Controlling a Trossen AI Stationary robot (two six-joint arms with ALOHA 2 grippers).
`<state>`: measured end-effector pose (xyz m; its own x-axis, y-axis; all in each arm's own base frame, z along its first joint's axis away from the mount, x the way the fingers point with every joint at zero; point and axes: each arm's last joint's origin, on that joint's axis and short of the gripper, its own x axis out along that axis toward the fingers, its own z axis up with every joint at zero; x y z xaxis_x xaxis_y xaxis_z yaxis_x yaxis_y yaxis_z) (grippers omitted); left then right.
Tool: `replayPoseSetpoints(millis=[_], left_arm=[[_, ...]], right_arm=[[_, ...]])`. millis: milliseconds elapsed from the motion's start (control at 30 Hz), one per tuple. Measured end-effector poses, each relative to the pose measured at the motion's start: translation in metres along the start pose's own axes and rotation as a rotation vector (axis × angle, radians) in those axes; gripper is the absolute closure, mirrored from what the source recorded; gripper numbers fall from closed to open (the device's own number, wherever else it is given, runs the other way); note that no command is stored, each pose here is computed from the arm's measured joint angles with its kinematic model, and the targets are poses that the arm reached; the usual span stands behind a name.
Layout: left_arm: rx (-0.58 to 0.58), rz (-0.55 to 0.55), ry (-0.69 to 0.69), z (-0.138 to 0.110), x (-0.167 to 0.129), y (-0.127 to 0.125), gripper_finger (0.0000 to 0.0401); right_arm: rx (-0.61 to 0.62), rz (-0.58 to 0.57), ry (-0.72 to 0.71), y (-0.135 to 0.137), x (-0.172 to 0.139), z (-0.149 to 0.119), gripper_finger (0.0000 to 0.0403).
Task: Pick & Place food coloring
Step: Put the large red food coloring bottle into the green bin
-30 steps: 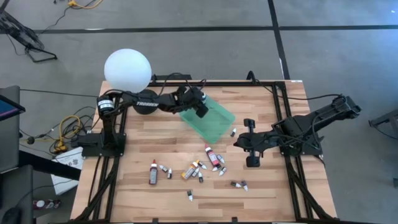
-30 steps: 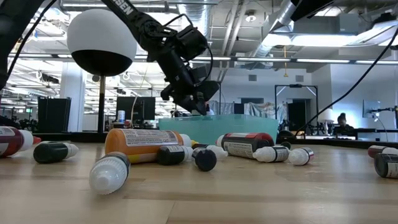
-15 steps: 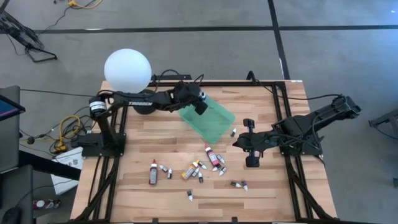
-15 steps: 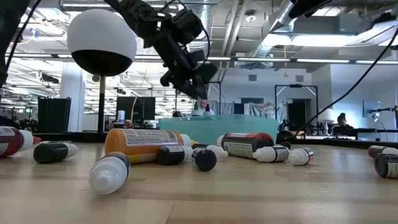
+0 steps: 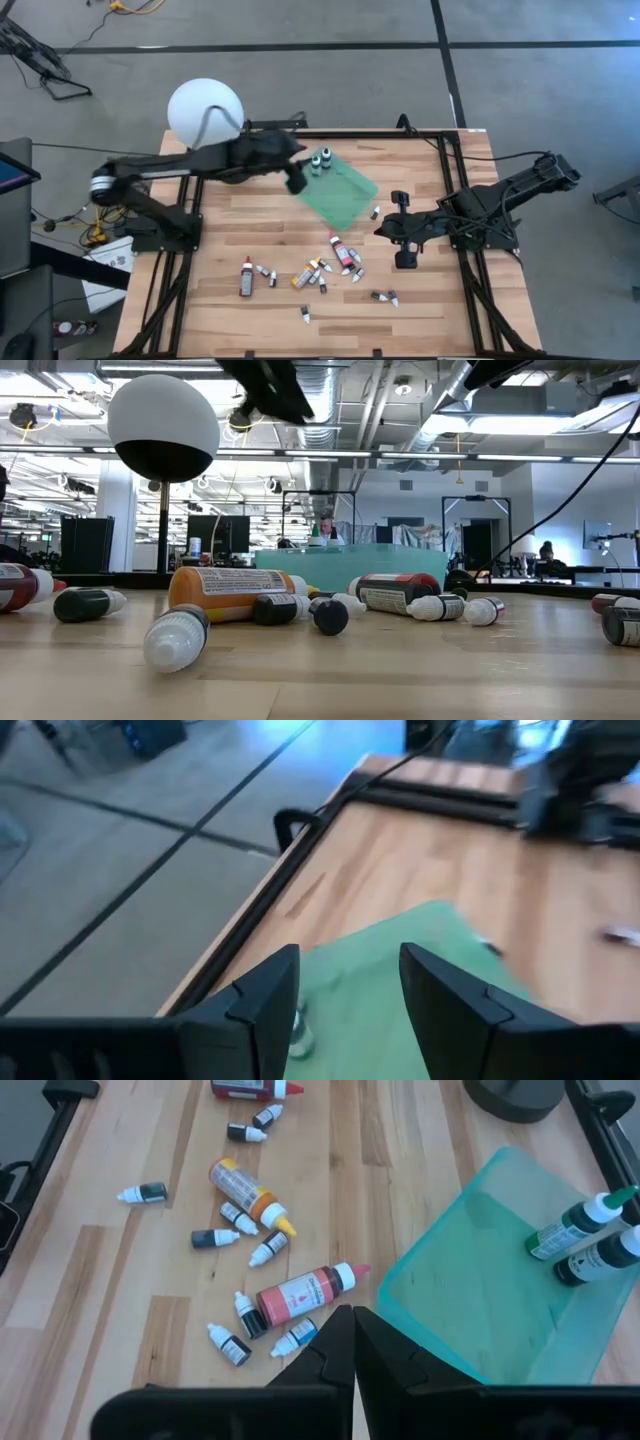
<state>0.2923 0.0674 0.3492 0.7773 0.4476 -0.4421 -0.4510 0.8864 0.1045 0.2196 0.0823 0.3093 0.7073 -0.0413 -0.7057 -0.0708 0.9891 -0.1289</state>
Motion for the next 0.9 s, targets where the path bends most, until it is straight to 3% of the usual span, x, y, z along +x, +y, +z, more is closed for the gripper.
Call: replayPoseSetpoints(millis=[233, 433, 633, 900], left_arm=[[-0.026, -0.116, -0.027, 0.001, -0.092, 0.001, 0.0232], [0.010, -0.207, 0.069, -0.019, -0.139, 0.003, 0.0232], [0.011, -0.343, 0.285, -0.042, -0.156, -0.004, 0.0232], [0.032, -0.426, 0.383, -0.069, -0.148, -0.026, 0.0232]], right_arm=[[0.002, -0.001, -0.008, 0.000, 0.000, 0.001, 0.0403], [0.009, -0.006, -0.013, -0.001, 0.000, 0.002, 0.0403], [0.046, -0.030, -0.071, -0.011, 0.003, 0.009, 0.0403], [0.092, -0.043, -0.117, -0.015, 0.015, 0.018, 0.0403]])
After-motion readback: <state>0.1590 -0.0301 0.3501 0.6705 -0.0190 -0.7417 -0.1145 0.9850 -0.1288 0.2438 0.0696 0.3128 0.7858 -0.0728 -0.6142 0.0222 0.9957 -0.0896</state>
